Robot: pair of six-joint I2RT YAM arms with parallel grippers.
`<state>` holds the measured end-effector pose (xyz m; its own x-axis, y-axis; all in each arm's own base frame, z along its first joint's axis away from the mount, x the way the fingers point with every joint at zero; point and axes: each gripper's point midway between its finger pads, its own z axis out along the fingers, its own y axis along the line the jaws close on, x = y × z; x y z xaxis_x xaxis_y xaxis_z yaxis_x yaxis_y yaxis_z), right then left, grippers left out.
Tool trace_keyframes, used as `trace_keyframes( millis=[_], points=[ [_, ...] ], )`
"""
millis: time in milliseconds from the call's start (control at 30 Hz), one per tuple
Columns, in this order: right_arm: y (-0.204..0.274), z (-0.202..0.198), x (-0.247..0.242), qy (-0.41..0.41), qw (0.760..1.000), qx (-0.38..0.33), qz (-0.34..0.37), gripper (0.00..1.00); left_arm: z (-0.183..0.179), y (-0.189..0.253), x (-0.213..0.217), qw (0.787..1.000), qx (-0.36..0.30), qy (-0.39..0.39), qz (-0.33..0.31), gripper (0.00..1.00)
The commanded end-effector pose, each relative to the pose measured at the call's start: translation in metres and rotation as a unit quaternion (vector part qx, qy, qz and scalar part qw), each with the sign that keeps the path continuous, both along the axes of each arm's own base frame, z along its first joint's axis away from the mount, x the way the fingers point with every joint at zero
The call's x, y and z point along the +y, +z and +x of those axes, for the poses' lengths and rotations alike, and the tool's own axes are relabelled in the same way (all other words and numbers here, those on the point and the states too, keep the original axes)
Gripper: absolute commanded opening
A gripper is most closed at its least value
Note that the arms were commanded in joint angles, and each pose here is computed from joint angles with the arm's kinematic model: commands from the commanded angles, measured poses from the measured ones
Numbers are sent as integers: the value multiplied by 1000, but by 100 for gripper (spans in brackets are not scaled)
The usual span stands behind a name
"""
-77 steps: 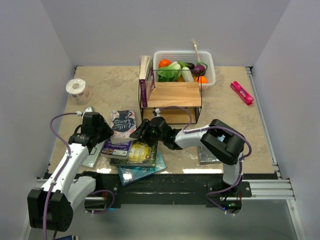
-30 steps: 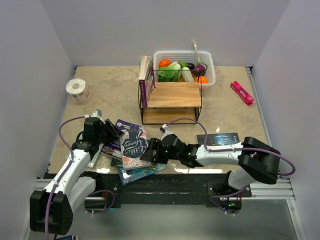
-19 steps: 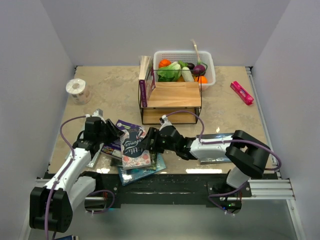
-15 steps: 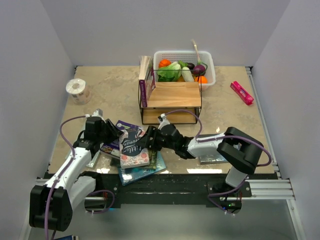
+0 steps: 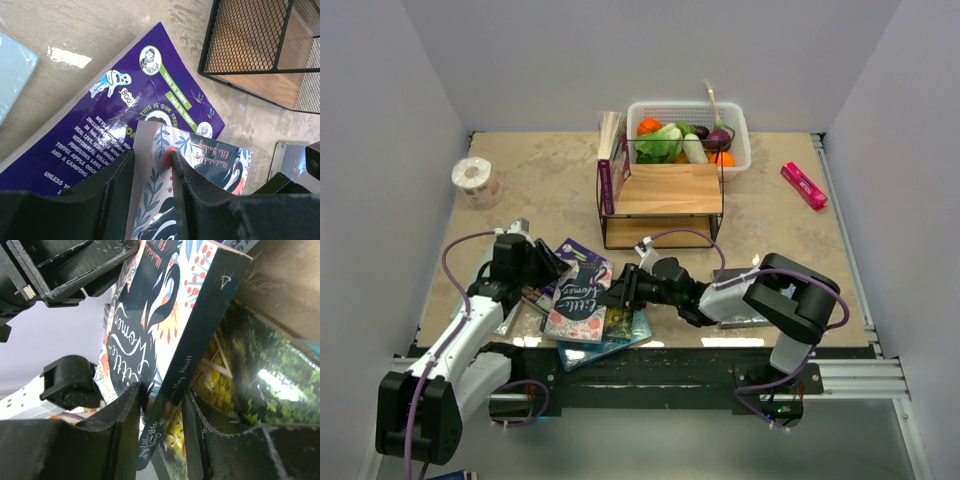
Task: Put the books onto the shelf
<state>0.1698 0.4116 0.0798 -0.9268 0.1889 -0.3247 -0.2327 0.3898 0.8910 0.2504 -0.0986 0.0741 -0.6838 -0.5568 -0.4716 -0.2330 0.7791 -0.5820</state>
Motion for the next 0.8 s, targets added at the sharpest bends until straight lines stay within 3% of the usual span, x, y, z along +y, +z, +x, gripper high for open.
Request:
trace_keyframes(
  millis=[0, 100, 233, 400, 633, 700, 767],
  points=[
    [21, -30, 3, 80, 996, -32, 18, 39, -22, -20, -4, 999, 46, -14, 0, 39],
    [8, -29, 5, 75, 997, -11, 5, 62, -24, -22, -6, 999, 48, -16, -2, 39],
    [-10, -23, 7, 58, 998, 8, -9, 64, -27, -22, -9, 999, 48, -22, 4, 39],
    [-6, -25, 21, 70, 997, 17, 25, 50, -32, -22, -15, 998, 50, -32, 13, 38],
    [15, -24, 27, 62, 996, 10, 67, 17, -34, -21, -18, 998, 50, -36, 14, 37],
    [25, -26, 22, 59, 995, 5, 79, 3, -33, -17, -16, 998, 49, -31, 18, 37],
    [35, -30, 16, 59, 995, -4, 80, 0, -30, -7, -14, 998, 44, -26, 23, 37]
  ],
)
